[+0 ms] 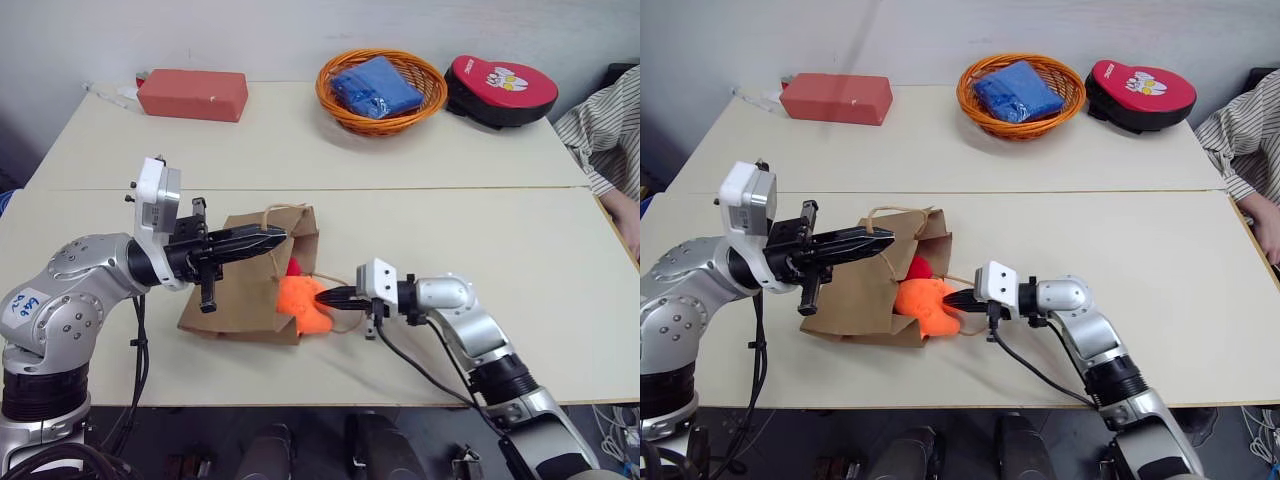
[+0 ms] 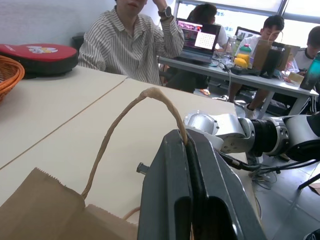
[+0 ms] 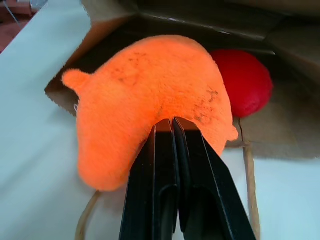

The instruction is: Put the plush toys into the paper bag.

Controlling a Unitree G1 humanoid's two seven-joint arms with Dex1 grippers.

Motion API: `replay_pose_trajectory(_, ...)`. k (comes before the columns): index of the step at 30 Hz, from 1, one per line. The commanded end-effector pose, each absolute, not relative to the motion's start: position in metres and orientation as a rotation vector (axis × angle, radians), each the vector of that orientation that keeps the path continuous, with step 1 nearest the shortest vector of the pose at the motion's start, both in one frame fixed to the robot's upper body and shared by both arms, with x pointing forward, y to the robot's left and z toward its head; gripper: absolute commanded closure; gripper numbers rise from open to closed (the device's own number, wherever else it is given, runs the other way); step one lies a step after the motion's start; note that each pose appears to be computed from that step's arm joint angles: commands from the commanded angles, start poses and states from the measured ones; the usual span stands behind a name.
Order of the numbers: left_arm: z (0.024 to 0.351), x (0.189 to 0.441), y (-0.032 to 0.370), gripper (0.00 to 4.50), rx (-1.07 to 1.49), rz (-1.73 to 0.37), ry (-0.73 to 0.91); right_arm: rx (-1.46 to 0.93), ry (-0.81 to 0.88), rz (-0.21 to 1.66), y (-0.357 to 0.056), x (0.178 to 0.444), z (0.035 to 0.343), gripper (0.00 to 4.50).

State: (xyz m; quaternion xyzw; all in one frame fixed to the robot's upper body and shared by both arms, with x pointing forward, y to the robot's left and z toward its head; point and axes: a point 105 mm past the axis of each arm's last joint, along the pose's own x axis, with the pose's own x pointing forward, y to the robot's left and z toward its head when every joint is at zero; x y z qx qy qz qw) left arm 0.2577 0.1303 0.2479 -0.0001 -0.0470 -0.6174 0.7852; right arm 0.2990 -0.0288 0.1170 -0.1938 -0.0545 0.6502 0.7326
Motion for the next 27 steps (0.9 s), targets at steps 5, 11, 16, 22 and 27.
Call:
replay_pose_trajectory(5,0.256,0.255,0.127,4.50,0.011,-1.342,-0.148,-0.398,-0.189,1.455,0.012,0.299,0.134,4.43)
replay_pose_trajectory(11,0.254,0.256,0.126,4.50,0.004,-1.343,-0.149,-0.372,-0.152,1.474,0.042,0.299,0.127,4.43)
replay_pose_trajectory(16,0.255,0.256,0.128,4.50,0.005,-1.337,-0.152,-0.322,-0.233,1.447,0.030,0.302,0.151,4.43)
replay_pose_trajectory(22,0.254,0.256,0.129,4.50,0.011,-1.340,-0.150,-0.275,-0.196,1.421,-0.017,0.305,0.164,4.43)
replay_pose_trajectory(27,0.255,0.257,0.129,4.50,0.015,-1.344,-0.151,-0.440,-0.061,1.409,-0.043,0.304,0.128,4.43)
